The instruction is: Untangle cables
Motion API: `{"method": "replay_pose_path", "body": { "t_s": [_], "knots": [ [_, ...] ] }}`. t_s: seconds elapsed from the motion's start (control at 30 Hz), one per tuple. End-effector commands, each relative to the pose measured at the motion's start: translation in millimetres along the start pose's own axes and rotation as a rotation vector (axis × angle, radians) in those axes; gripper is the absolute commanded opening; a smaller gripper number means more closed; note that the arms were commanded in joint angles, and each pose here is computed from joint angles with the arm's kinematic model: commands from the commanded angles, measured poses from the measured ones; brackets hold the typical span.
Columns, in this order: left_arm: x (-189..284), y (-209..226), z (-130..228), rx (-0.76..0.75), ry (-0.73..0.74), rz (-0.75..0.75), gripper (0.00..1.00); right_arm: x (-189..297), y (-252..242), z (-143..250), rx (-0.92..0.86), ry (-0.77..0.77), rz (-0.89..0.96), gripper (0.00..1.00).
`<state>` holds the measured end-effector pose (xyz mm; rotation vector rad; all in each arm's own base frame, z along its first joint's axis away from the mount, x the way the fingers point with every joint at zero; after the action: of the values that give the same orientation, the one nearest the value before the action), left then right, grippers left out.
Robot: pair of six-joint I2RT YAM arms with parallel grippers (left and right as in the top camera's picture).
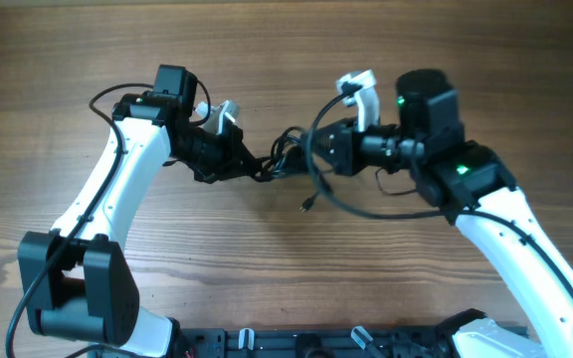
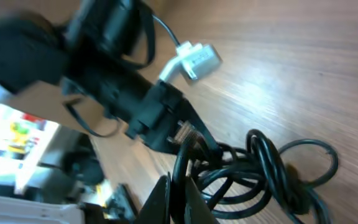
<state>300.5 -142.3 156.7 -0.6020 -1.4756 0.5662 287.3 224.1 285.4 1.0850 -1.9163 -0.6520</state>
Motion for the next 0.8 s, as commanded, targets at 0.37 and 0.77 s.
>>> {"method": "replay_pose_path", "body": {
  "t_s": [0.37, 0.77],
  "knots": [
    [6, 41, -3, 0.025, -0.031, -0.268, 0.04, 144, 2, -79, -0.076, -0.255, -0.292, 0.04],
    [1, -3, -1, 0.216, 0.004, 0.04, 0.04, 76, -68, -8, -0.278, -0.103, 0.237, 0.25]
  ]
}}
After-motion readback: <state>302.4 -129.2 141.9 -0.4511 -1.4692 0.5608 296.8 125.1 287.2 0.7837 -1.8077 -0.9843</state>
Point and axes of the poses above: each gripper's point midway between its finger pads, its own x axis back along the fingers, its own y axis along the line the jaws close on, z = x × y, the point moved 3 cm from there along x, back along the fingers, and after that the axes turned 7 degrees about -x, right-handed, at the moved point
